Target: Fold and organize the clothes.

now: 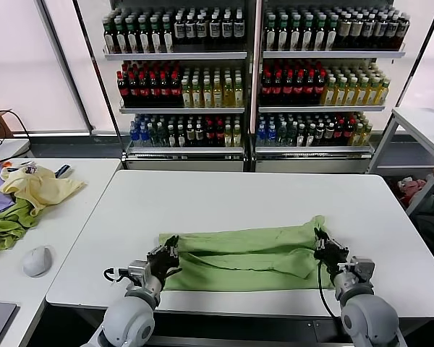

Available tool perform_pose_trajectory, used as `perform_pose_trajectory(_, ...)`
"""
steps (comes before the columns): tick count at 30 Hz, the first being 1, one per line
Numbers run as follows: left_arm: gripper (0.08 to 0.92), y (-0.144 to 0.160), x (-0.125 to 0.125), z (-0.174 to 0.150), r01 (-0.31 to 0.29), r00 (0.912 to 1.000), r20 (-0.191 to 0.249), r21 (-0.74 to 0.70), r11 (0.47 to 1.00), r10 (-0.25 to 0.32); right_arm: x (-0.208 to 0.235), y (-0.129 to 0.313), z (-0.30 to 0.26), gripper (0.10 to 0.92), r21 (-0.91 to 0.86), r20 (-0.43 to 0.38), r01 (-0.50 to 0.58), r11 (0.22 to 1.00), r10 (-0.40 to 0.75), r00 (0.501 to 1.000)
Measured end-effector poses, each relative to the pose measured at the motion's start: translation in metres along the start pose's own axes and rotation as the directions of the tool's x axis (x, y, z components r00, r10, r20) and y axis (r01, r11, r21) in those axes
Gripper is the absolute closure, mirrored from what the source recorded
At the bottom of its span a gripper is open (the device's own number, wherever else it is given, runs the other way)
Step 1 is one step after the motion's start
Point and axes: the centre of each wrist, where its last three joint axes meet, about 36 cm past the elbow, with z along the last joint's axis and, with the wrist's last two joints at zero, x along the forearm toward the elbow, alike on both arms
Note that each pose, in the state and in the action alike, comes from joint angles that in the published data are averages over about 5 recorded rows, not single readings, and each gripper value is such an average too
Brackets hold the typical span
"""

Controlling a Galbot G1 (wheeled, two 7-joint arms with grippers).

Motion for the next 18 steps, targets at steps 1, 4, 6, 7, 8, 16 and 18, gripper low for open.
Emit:
perform_pose_trajectory(1, 0.705, -0.001, 0.002, 0.001, 0.004, 1.0000, 0.001, -0.005, 1.000, -0.004, 0.002, 0.001, 0.001, 0.670, 0.005, -0.002, -0.002, 1.000, 0.002, 1.000)
perform_pose_trajectory(4, 0.619, -0.003, 0.007, 0.004, 0.021, 0.9997, 0.009, -0.019, 1.000, -0.021, 0.009, 0.002, 0.005, 0.584, 0.019, -0.005, -0.004, 1.000, 0.004, 1.000)
perform_pose_trajectory(6, 0.558, -0.004, 0.010, 0.006, 0.039, 0.9991, 0.017, -0.025, 0.999, -0.039, 0.013, 0.004, 0.007, 0.523, 0.025, -0.006, -0.005, 1.000, 0.005, 1.000)
perform_pose_trajectory(7, 0.532, -0.005, 0.012, 0.007, 0.051, 0.9985, 0.021, -0.026, 0.998, -0.050, 0.015, 0.004, 0.007, 0.497, 0.027, -0.006, -0.004, 1.000, 0.004, 1.000)
perform_pose_trajectory(8, 0.506, -0.005, 0.013, 0.007, 0.064, 0.9977, 0.024, -0.026, 0.998, -0.063, 0.017, 0.005, 0.008, 0.462, 0.029, -0.006, -0.004, 1.000, 0.004, 1.000)
perform_pose_trajectory(16, 0.281, -0.015, 0.009, 0.013, 0.167, 0.9859, 0.018, -0.030, 0.986, -0.166, 0.024, 0.008, 0.010, 0.246, 0.045, -0.004, 0.001, 0.999, -0.001, 1.000)
perform_pose_trajectory(18, 0.233, -0.019, 0.006, 0.017, 0.188, 0.9822, 0.011, -0.034, 0.982, -0.187, 0.024, 0.008, 0.010, 0.213, 0.048, -0.003, 0.001, 0.999, -0.001, 1.000)
